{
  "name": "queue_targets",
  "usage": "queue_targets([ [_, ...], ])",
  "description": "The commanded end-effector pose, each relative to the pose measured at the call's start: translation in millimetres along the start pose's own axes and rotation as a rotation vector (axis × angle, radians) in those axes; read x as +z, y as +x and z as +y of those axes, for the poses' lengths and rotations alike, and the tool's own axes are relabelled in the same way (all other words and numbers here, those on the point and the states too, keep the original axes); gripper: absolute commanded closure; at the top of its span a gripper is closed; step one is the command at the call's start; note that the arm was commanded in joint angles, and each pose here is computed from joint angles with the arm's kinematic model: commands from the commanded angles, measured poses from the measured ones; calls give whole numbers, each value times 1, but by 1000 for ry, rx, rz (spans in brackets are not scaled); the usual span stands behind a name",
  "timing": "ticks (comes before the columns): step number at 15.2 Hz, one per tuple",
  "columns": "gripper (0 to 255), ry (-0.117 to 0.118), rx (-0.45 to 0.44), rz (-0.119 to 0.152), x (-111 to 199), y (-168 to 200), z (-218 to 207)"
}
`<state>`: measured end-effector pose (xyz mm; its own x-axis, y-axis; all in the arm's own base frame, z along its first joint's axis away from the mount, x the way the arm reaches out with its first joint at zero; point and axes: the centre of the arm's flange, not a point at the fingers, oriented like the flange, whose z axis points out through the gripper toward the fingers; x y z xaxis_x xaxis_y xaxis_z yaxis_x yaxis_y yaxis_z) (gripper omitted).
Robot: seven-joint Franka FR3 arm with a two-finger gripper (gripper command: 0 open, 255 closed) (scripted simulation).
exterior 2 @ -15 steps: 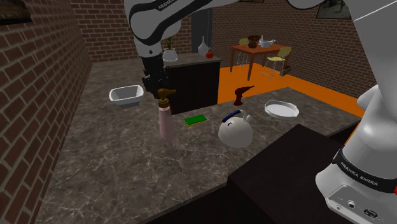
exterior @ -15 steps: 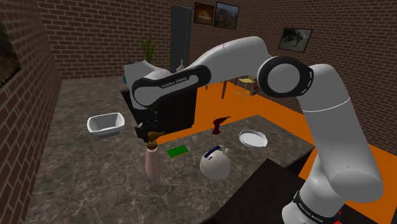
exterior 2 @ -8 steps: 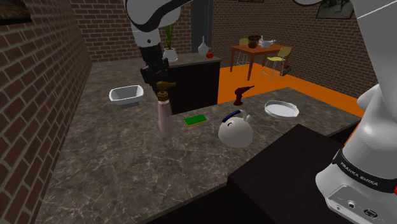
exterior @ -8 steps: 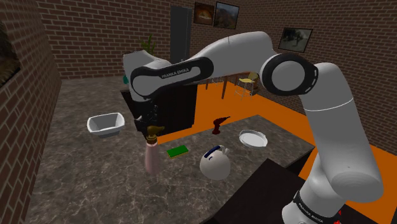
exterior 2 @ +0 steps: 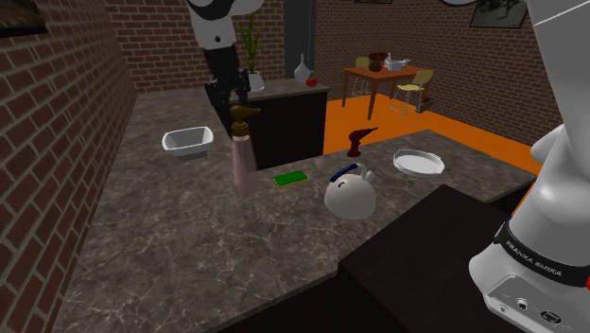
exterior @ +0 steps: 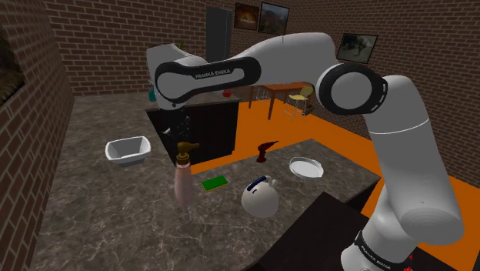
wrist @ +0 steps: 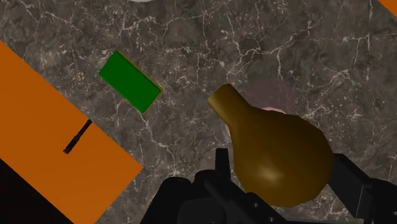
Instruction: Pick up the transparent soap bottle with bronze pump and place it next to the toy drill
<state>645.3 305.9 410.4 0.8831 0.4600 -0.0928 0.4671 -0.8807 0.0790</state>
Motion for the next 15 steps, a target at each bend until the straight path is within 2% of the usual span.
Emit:
queue_targets([
  [1, 255, 0, 0, 0, -11, -2, 0],
  [14, 255, 0, 0, 0, -78, -8, 5],
  [15, 255, 0, 0, 0, -80, -15, 16],
])
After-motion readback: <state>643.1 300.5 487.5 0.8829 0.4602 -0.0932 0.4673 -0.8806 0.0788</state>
